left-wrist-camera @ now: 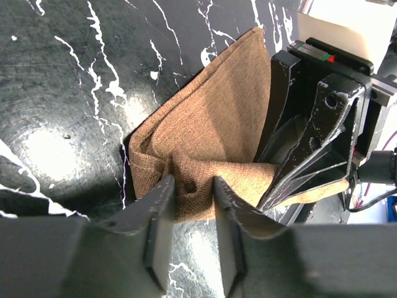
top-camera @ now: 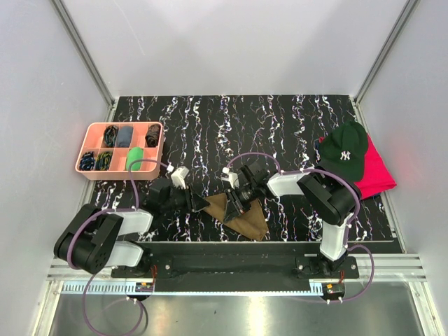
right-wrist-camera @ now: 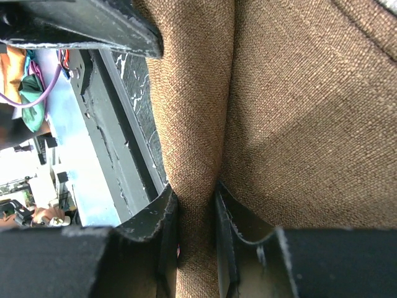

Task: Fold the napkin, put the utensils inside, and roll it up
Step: Roll the napkin with the utensil

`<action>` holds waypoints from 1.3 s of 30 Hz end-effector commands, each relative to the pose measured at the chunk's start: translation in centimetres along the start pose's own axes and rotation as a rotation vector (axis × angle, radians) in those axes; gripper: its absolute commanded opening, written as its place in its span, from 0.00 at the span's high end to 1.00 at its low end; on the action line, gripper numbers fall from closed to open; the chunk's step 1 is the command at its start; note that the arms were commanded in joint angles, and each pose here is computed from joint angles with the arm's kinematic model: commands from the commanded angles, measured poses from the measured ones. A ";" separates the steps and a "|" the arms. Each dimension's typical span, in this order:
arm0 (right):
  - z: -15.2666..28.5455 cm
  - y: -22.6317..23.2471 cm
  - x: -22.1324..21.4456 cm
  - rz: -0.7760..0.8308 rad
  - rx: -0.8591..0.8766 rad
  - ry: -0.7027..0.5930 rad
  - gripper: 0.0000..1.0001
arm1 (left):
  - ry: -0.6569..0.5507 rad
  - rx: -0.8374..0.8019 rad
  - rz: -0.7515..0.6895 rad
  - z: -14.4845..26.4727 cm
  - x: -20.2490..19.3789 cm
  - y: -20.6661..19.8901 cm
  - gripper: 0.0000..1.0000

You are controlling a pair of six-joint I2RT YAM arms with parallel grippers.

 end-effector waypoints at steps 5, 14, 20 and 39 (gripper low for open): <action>-0.1 -2.6 -0.7 -0.061 -0.200 -0.009 0.58 | -0.025 -0.042 -0.061 -0.9 1.3 -0.1 0.81; 1.6 -1.3 0.6 -0.030 -0.297 -0.056 0.45 | 0.051 -0.029 -0.047 -1.8 1.1 0.6 0.89; 3.3 0.3 1.8 0.016 -0.348 -0.128 0.41 | 0.087 -0.032 -0.026 -2.4 1.2 0.7 0.89; 3.4 5.6 1.3 0.422 -0.722 -0.304 0.31 | 0.138 0.003 0.080 -3.2 2.0 0.8 0.90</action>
Point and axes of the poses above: each gripper's point midway between its finger pads, its own z axis back along the fingers, its own y axis along the line the jaws close on, x = y × z, the point moved 7 cm from there along z, back along the fingers, and after that the axes turned 10 degrees about -z, right-handed, at the moved point
